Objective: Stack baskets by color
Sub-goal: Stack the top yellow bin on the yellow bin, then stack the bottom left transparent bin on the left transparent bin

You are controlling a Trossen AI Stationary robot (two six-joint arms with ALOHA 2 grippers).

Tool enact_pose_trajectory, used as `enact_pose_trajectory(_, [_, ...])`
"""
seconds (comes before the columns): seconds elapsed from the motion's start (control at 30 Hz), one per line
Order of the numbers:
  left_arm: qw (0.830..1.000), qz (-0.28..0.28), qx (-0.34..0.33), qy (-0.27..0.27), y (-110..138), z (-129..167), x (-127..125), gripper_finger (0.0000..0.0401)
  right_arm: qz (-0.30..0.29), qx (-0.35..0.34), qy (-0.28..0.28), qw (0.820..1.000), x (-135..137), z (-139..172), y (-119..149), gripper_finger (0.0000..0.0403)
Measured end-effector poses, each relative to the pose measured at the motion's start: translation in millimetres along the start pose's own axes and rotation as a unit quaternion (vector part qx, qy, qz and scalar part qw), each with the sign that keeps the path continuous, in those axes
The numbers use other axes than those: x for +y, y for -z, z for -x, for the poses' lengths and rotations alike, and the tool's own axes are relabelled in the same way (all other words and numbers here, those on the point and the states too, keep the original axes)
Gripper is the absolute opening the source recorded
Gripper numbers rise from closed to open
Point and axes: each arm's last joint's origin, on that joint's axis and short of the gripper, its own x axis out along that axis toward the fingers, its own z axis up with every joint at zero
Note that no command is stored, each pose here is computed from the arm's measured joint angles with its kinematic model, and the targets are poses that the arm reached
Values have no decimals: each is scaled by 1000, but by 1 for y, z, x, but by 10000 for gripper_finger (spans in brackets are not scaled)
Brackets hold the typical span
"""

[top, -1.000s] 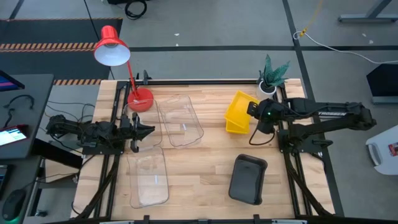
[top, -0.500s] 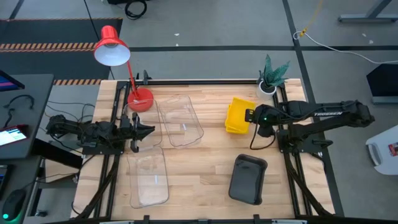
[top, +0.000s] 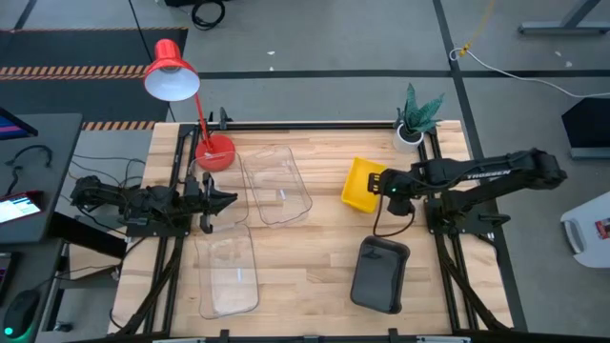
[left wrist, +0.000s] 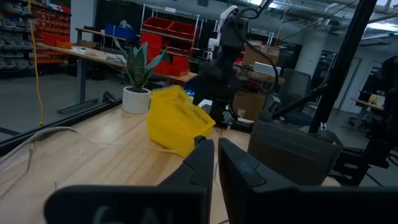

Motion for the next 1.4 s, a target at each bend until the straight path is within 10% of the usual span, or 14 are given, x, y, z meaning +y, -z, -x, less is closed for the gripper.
enact_pose_trajectory(0.37, [1000,0,0,0,0,0,0,26,-53,5,-15,998,-2,-5,-2,122])
enact_pose_trajectory(0.63, [1000,0,0,0,0,0,0,34,-186,-82,73,976,-23,19,5,122])
enact_pose_trajectory(0.73, [1000,0,0,0,0,0,0,36,-320,-122,116,932,-35,24,8,122])
enact_pose_trajectory(0.97, [1000,0,0,0,0,0,0,28,-600,-194,183,754,-56,32,15,122])
enact_pose_trajectory(1.4, [1000,0,0,0,0,0,0,31,-703,-270,198,628,-64,45,15,122])
